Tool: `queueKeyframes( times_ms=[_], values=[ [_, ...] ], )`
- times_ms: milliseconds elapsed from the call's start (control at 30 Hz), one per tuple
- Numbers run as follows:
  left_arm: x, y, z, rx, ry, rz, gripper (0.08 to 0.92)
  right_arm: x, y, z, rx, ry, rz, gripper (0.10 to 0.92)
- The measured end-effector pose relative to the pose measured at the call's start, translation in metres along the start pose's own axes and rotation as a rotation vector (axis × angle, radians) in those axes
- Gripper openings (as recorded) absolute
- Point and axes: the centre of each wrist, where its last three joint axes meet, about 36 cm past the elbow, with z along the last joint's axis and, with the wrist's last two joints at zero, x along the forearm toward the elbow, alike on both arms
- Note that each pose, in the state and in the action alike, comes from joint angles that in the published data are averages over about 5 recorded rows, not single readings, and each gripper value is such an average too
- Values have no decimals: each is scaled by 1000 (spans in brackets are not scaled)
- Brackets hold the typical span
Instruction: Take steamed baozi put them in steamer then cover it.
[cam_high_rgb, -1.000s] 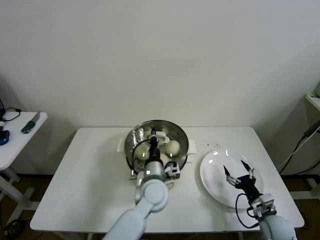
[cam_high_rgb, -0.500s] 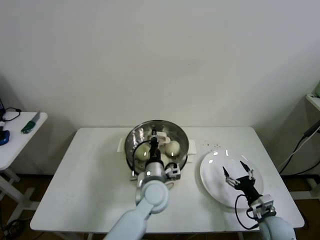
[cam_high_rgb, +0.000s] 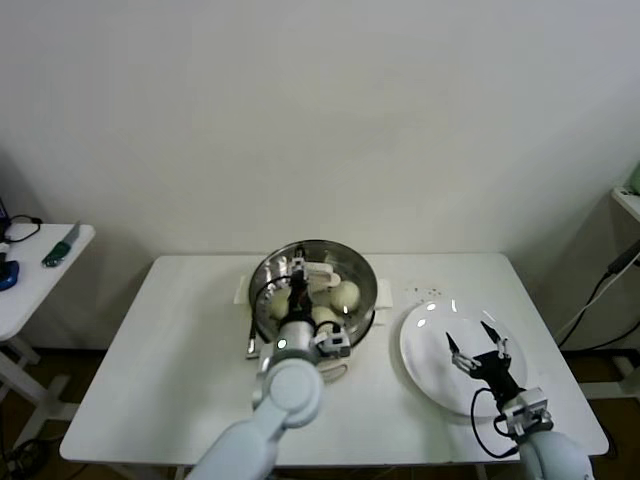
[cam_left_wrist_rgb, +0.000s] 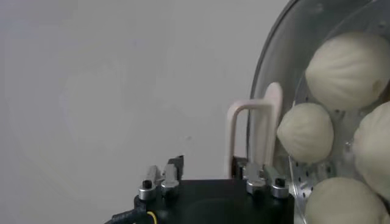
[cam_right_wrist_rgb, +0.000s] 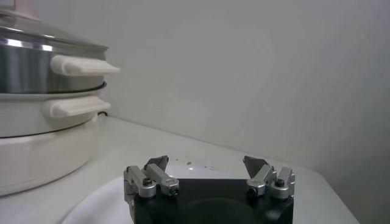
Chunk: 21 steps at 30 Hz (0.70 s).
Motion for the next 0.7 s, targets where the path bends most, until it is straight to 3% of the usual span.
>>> queueKeyframes(
  times_ms=[333, 533, 700],
  values=[
    [35, 18, 24, 93, -38, 39, 802, -3, -3, -8, 12, 23, 3, 823],
    [54, 23, 40, 148, -47, 59, 822, -2, -2, -11, 6, 35, 5, 823],
    [66, 31, 61, 220, -33, 39, 823, 2, -1, -13, -3, 31, 9, 823]
  ],
)
